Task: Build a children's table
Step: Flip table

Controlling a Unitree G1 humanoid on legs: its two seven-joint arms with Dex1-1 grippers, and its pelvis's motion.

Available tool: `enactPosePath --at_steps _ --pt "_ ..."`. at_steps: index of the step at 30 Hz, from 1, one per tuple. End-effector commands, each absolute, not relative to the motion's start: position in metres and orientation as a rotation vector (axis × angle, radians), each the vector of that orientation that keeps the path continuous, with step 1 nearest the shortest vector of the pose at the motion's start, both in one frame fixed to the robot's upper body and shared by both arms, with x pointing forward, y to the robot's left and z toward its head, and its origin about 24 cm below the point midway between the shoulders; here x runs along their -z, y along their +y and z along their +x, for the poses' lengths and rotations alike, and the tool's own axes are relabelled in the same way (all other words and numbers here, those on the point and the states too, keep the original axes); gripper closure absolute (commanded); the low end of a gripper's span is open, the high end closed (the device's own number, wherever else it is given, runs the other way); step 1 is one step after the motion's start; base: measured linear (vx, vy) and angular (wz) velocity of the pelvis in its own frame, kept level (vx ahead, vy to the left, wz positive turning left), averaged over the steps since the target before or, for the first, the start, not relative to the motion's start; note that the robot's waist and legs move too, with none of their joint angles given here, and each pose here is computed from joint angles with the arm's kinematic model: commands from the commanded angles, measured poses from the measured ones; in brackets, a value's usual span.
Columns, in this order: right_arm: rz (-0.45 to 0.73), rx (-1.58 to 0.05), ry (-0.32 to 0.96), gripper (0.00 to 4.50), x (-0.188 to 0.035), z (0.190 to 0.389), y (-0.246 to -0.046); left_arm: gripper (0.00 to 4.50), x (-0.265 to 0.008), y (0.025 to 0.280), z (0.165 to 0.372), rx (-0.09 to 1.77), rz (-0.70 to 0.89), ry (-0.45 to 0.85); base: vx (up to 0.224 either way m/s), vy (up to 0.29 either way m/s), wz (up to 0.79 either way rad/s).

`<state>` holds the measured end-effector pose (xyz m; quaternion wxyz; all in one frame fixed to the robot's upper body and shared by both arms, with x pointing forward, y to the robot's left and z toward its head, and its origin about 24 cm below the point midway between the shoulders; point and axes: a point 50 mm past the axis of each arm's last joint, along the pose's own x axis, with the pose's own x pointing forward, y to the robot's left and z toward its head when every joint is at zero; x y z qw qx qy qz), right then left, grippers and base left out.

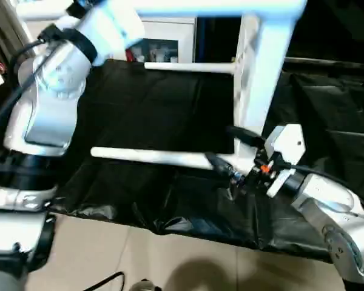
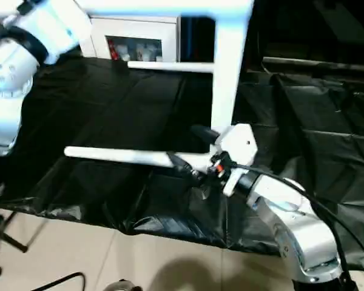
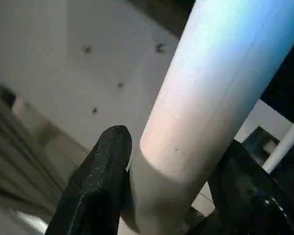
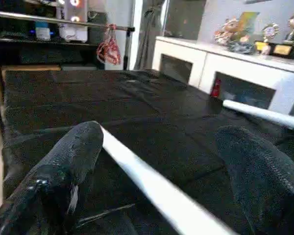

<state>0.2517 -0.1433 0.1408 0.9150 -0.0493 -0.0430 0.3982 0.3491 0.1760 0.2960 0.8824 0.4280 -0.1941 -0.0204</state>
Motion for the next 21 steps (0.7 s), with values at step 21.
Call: enactPosePath --at_steps 21 --pt "0.012 -0.662 0.222 0.0 -0.082 0.251 -0.164 2.33 -0.299 0.21 0.348 -0.078 0.319 -0.317 0.0 0.0 0.0"
